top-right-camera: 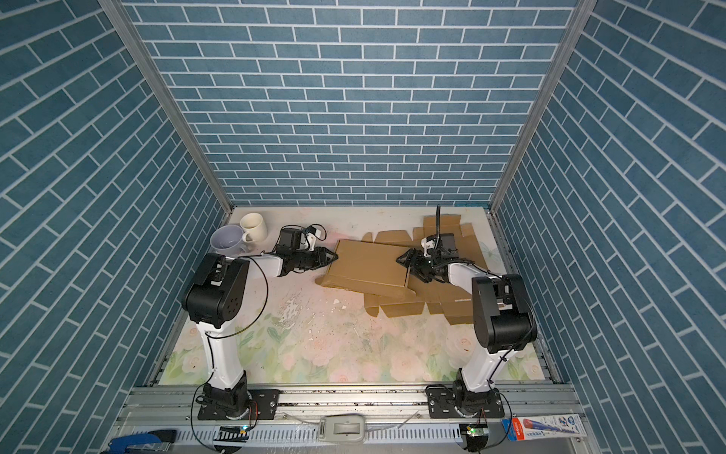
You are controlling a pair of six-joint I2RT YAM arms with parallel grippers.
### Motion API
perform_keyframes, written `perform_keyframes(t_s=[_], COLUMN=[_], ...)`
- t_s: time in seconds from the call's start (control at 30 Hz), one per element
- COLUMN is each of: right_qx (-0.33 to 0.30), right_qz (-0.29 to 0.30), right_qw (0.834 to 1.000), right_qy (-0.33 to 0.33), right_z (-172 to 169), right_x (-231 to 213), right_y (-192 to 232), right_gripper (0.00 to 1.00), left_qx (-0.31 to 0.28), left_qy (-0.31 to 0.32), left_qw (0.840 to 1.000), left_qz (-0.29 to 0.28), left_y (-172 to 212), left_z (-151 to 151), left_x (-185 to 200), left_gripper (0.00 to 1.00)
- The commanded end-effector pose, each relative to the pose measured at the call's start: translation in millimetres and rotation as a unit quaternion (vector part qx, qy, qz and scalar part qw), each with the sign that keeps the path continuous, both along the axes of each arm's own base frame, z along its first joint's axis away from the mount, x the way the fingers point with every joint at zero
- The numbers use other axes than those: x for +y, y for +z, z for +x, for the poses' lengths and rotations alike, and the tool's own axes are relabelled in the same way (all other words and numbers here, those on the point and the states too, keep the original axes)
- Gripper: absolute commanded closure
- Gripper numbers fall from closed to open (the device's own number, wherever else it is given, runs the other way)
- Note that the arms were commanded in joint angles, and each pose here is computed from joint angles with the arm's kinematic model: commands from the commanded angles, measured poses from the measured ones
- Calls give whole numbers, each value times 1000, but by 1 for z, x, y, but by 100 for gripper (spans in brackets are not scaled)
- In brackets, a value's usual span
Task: Fold the paper box
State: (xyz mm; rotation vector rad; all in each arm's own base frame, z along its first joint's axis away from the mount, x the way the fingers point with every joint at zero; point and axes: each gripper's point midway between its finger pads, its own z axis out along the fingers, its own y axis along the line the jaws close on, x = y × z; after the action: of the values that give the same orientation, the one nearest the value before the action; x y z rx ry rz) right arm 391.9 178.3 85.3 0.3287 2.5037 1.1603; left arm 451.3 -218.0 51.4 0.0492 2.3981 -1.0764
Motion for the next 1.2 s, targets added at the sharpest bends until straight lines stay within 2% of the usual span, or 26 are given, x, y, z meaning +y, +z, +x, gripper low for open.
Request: perform_keyframes(t_s=[0.0,0.13,0.43,0.57,0.67,0.93,1.17], right_qx=[-17,-9,54,57,45,-21,-7], right_qz=[63,79,-1,4,31,93,125], right_qw=[998,997,999,998,998,995,992], right_qy=[-2,-4,-4,0,17,42,13], right_z=[-1,-2,-21,-26,-25,-17,-4], right_x=[17,26,15,16,25,41,47], right_y=[17,6,-48,-55,-44,27,10], right_gripper=[23,24,23,22,25,34,39], left_qx=[53,55,61,67,71,57,50], left_qy=[11,11,16,20,24,25,28], left_qw=[998,998,997,997,996,998,998], left_qz=[30,29,34,40,39,29,17], left_y=[-35,-36,-44,-51,-54,-41,-33], left_z=[-19,-19,-24,-29,-29,-26,-24], left_x=[10,10,13,16,16,14,12], left_gripper=[52,51,52,52,53,49,47])
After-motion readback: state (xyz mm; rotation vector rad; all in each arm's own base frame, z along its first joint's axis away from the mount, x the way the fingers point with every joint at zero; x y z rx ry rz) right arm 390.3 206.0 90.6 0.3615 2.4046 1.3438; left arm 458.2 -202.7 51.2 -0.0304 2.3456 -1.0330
